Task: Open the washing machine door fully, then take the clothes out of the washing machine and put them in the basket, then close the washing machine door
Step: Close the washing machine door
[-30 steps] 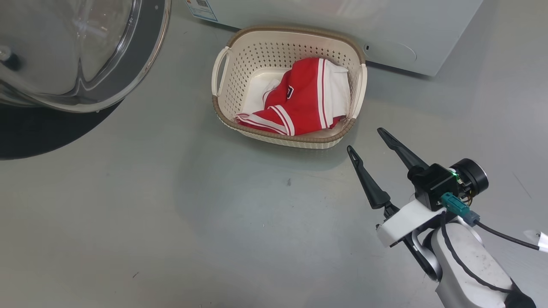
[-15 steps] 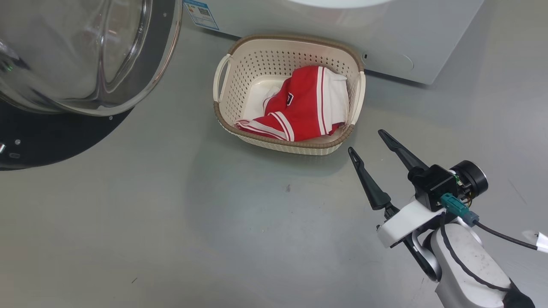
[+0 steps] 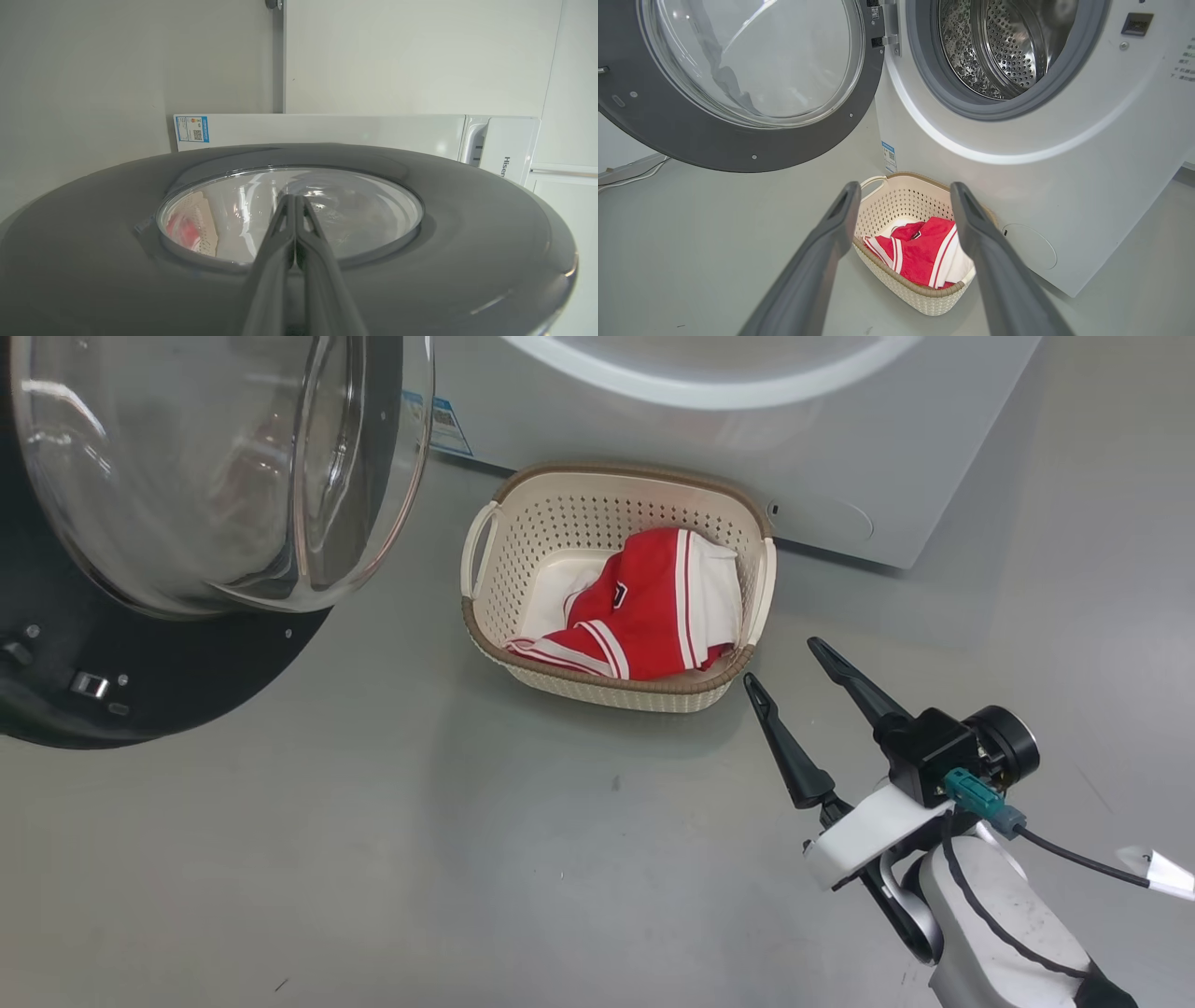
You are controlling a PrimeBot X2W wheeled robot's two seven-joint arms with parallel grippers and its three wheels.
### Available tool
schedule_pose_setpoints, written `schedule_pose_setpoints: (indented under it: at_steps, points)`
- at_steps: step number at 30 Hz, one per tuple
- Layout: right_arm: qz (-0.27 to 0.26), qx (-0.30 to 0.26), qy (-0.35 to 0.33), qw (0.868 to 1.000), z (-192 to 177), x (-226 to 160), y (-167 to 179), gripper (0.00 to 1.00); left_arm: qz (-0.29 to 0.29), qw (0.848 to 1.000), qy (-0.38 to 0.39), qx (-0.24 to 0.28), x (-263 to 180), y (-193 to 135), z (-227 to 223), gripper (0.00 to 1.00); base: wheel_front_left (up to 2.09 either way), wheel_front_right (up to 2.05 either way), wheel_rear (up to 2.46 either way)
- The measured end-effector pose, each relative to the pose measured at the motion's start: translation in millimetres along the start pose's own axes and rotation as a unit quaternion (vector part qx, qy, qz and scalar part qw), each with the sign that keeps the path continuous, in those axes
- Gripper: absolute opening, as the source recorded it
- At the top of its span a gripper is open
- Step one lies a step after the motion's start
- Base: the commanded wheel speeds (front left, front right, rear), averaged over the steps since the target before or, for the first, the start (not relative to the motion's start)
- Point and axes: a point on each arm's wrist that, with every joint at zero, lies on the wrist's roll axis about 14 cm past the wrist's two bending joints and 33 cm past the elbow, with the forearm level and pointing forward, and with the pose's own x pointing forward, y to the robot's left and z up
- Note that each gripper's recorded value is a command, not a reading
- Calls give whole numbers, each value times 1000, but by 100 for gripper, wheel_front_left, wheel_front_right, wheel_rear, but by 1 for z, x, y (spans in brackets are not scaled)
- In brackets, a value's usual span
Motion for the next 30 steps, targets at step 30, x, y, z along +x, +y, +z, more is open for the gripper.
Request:
schedule_pose_setpoints:
  at_steps: [30]
  points:
    - [-31,-10,-15,999,20,-27,2,100,-77,967,241,-24,-5,6,-143,0,0,0,0]
